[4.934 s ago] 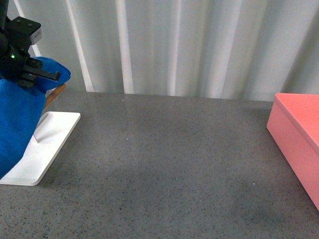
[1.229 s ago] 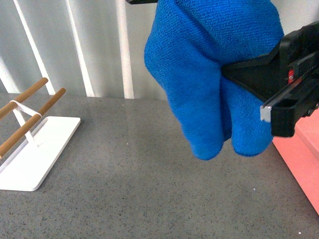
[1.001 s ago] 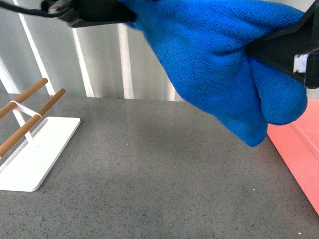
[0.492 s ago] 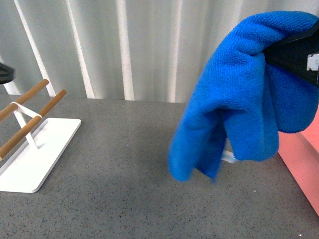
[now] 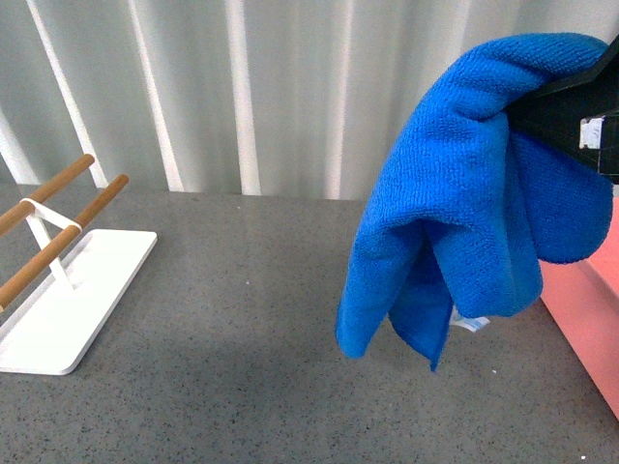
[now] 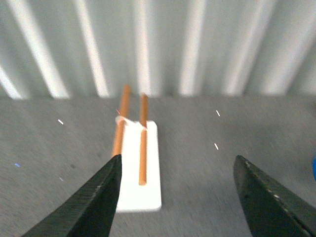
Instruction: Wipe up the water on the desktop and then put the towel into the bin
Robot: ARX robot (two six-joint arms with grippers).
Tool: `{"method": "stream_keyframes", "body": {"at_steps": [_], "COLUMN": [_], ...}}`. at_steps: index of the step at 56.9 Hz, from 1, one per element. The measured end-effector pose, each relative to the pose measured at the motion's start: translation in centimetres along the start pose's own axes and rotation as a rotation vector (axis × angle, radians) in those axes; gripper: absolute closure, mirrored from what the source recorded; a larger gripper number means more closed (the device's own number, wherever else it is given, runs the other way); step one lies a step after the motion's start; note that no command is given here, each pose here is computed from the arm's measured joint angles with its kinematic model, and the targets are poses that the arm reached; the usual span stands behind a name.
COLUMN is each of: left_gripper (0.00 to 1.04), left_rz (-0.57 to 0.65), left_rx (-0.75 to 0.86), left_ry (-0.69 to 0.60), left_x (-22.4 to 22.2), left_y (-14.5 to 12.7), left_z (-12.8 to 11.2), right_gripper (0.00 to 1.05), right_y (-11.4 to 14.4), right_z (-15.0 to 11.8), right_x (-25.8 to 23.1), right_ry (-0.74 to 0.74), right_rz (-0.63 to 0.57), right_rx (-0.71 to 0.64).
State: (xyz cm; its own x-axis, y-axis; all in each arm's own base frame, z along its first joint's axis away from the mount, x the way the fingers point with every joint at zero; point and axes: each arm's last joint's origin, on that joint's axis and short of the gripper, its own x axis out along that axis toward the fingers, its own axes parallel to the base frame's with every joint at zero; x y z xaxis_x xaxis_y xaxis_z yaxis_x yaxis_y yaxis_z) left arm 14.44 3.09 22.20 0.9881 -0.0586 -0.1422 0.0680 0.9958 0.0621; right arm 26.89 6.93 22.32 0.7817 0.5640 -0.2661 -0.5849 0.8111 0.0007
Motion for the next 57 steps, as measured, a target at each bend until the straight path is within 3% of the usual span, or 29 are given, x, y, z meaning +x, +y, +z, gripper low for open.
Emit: {"method": "stream_keyframes", "body": {"at_steps": [6,20,37,57], "left_gripper": [0.58,1.01,1.01,1.01], "left_rz": [0.079,0.069,0.058,0.063], "left_rx": [-0.029,-0.057,-0.068,-0.068], "left_ry": [-0.150,-0.134,-0.139,-0.144], "left_x": [-0.9,-1.3,-1.9,-2.5], "left_y": [-0.7,-2.0,-3.5,-3.6], "left_z": [-0.4,-2.7,-3.9,-5.0], "right_gripper": [1.01,1.01,1.01,1.01], "right_y": [0.0,-0.2,-0.6,-0.2], "right_z": [0.0,-0.2,-0.3,0.6], "right_x": [0.0,-0.1,-0.5,-1.3], "right_ry": [0.001,0.016,0.049,0.023], "right_rz": [0.000,-0.014,-0.088,-0.087], "right_rx": [0.000,0.008,0.013,-0.002]}}
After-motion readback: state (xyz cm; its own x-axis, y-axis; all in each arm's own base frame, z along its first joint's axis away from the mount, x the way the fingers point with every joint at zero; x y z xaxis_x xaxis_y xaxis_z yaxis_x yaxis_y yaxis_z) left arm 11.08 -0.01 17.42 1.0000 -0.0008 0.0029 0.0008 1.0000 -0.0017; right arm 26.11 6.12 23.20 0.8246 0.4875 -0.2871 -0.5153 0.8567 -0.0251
